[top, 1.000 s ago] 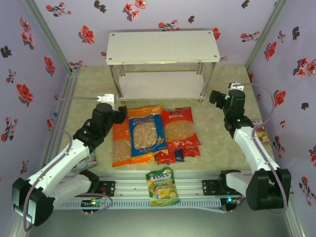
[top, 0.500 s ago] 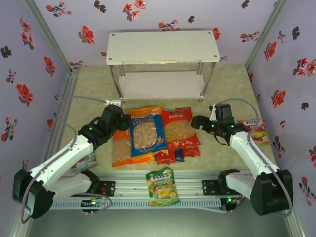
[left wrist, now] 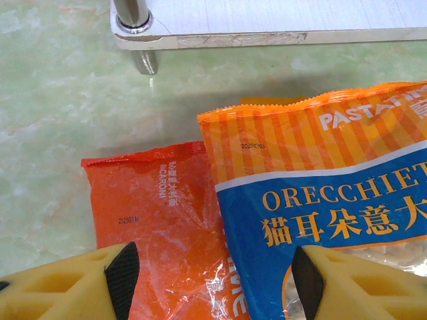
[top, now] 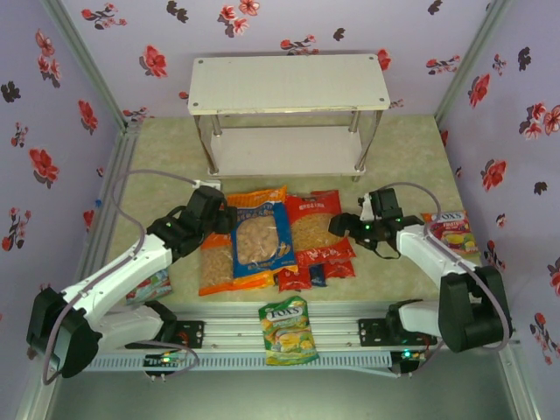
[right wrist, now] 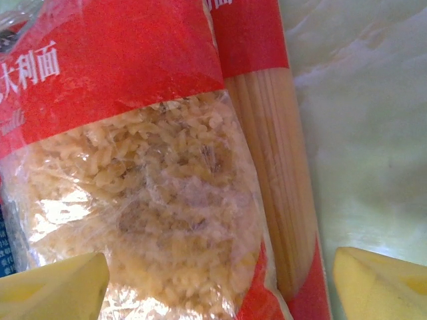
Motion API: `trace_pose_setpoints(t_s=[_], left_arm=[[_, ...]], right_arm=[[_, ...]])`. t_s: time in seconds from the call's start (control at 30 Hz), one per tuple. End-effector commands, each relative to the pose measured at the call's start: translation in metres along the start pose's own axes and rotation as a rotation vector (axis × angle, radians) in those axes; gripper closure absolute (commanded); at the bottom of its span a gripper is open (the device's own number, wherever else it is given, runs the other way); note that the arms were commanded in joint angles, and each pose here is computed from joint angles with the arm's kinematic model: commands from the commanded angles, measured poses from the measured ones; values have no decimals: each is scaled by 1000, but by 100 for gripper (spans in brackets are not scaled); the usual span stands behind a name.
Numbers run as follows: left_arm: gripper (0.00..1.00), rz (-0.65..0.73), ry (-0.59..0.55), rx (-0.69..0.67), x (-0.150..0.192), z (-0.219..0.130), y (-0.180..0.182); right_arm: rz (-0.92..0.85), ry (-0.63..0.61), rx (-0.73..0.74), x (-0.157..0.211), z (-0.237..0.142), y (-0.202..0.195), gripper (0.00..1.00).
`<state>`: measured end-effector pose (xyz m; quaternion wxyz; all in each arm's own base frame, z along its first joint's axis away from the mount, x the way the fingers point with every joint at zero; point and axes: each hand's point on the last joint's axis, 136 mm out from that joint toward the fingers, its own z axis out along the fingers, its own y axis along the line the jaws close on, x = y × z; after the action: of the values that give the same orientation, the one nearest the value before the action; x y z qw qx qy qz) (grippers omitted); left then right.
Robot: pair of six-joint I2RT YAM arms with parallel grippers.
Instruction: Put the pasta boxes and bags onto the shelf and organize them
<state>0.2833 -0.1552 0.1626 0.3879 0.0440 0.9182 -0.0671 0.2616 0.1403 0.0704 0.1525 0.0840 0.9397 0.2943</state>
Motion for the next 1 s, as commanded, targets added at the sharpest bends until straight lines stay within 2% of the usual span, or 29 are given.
trace_pose_setpoints(t_s=[0.0, 0.2, 0.27, 0.4, 0.47, 0.63, 0.97], left_arm=[[34, -9, 11, 7, 4, 4, -3], [34, -3, 16, 8, 6, 8, -4], [35, -2, 18, 6, 7, 9, -4], [35, 3, 23, 5, 8, 11, -5], [35, 4, 24, 3, 9, 12, -5], [35, 7, 23, 4, 9, 12, -5], [35, 14, 27, 1, 10, 13, -4]], right_arm=[[5, 9, -68, -2, 8, 12, 19], [8, 19, -78, -4, 13, 15, 38], [8, 28, -74, -5, 14, 15, 49], [8, 44, -59, -4, 14, 14, 78], [4, 43, -46, -4, 12, 12, 88], [-26, 30, 30, -9, 5, 5, 100], [-80, -52, 215, -34, -33, -10, 100]])
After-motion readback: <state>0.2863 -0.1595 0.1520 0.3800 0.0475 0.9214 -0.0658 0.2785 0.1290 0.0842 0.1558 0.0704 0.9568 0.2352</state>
